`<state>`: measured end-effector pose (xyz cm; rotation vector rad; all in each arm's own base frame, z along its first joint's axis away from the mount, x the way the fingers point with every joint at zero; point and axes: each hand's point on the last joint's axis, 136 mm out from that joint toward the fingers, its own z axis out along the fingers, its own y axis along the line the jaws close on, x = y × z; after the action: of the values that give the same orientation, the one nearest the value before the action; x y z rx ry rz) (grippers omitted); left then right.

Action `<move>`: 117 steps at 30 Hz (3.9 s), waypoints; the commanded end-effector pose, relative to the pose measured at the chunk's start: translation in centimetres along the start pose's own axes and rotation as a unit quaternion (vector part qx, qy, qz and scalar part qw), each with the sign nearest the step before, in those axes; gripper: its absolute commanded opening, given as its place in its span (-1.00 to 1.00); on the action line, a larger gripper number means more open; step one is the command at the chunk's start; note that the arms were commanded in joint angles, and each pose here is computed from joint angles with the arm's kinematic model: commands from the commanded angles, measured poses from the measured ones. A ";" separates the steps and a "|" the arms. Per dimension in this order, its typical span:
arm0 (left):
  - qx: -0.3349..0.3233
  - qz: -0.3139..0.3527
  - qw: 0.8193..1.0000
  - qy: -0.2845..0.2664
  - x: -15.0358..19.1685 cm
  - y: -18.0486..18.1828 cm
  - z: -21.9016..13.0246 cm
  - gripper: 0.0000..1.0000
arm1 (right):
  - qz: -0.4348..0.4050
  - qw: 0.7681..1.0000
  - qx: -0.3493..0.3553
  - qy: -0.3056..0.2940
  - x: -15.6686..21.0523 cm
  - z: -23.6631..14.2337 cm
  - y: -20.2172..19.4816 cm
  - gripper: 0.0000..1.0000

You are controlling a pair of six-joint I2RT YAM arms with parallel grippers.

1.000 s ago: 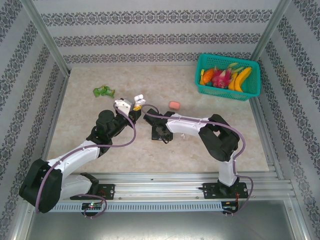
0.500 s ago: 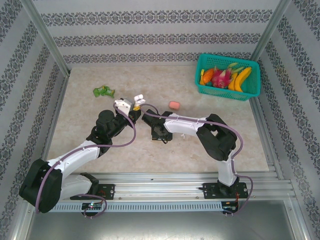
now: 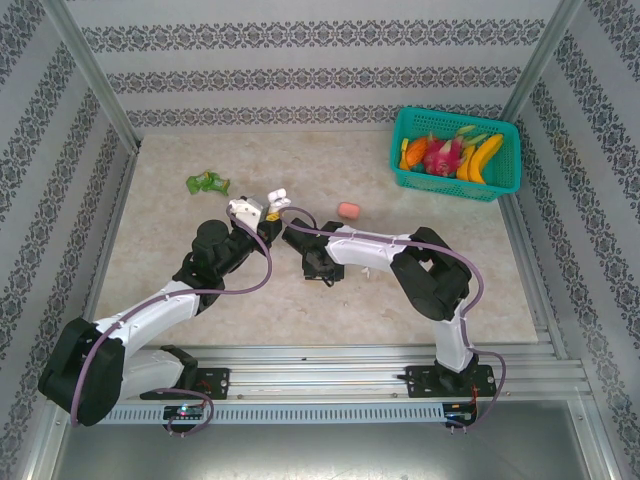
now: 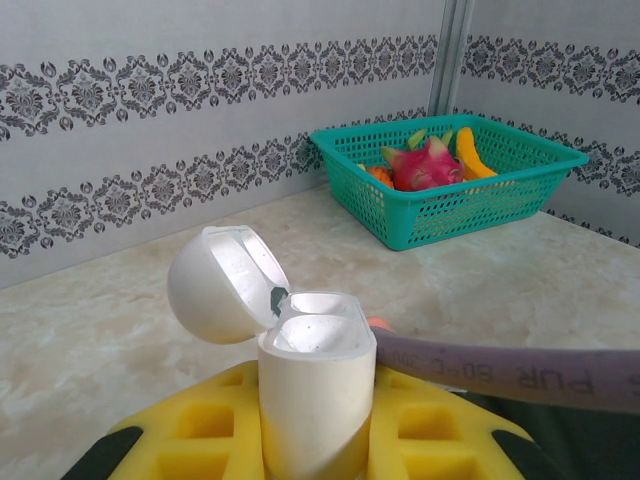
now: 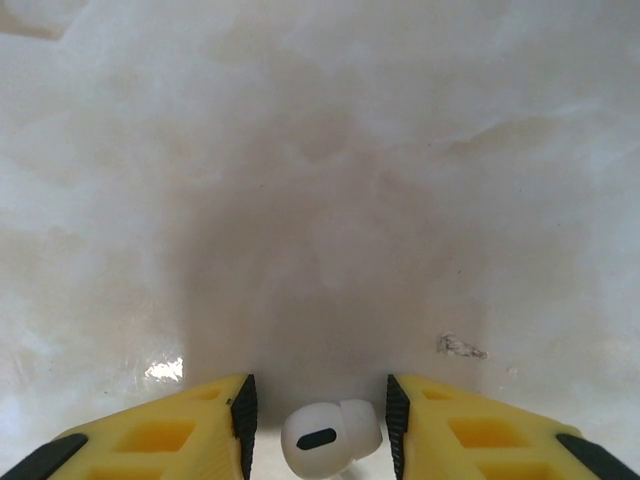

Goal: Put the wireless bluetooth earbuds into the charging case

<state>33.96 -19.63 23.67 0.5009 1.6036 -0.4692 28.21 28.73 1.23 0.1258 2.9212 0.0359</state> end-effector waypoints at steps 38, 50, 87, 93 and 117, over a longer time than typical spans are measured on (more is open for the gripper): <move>0.001 -0.003 1.000 -0.019 -1.4 0.1 -0.1 -1.00 | 0.028 0.998 -0.024 -0.047 -0.7 -0.9 -0.7 -0.52; 0.004 0.002 1.000 -0.023 -2.2 0.1 -0.1 -1.00 | 0.056 0.991 -0.065 -0.102 -2.0 -5.1 -2.5 -0.53; 0.150 0.021 0.986 -0.075 -4.5 -5.6 0.8 -1.00 | 0.109 0.805 -0.440 -0.383 -11.4 -34.1 -0.2 -0.49; 0.135 0.021 0.986 -0.096 -6.4 -5.4 1.7 -1.00 | 0.090 0.750 -0.487 -0.439 -11.5 -36.9 0.8 -0.48; 0.103 0.002 0.982 -0.161 -12.0 -4.8 3.0 -1.00 | 0.108 0.624 -0.558 -0.537 -10.9 -38.8 2.4 -0.47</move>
<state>34.93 -25.46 32.14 0.5824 1.3484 -0.6584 30.81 30.35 40.13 0.1303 1.3594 1.2404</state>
